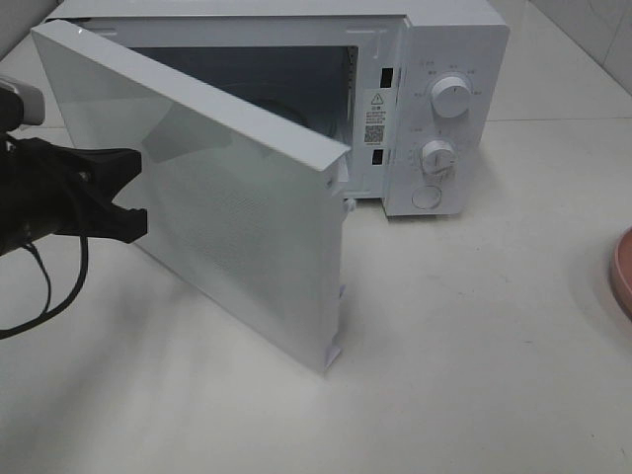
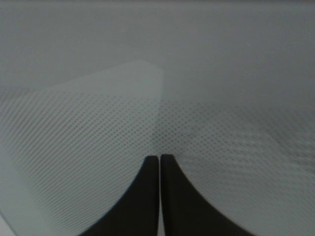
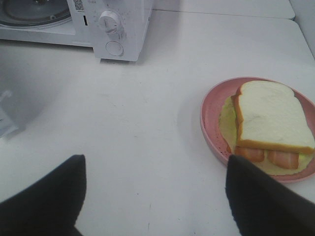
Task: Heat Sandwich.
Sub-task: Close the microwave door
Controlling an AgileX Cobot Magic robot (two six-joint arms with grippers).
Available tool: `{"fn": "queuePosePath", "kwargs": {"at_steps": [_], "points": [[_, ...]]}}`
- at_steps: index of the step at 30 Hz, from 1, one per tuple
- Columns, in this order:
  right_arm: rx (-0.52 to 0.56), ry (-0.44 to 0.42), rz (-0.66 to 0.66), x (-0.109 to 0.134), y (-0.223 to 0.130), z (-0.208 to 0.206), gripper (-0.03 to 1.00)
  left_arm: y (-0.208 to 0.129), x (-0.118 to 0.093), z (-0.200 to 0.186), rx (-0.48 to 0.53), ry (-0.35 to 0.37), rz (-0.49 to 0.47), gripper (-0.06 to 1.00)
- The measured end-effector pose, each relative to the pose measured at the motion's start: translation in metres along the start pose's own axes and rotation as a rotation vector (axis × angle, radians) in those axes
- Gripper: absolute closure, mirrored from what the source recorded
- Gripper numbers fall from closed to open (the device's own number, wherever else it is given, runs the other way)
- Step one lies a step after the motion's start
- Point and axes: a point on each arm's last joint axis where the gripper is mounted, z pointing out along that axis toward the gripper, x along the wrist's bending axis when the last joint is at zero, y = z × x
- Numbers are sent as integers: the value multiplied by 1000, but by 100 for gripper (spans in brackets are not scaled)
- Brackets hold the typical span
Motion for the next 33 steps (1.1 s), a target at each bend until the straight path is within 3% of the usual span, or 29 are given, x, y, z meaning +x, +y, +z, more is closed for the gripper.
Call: {"fn": "queuePosePath", "kwargs": {"at_steps": [13,33], "points": [[0,0,0,0,0,0,20,17,-34,40,13,-30,8,94],[0,0,1,0,0,0,20,41,-84,92,-60,-108,-32,94]]}}
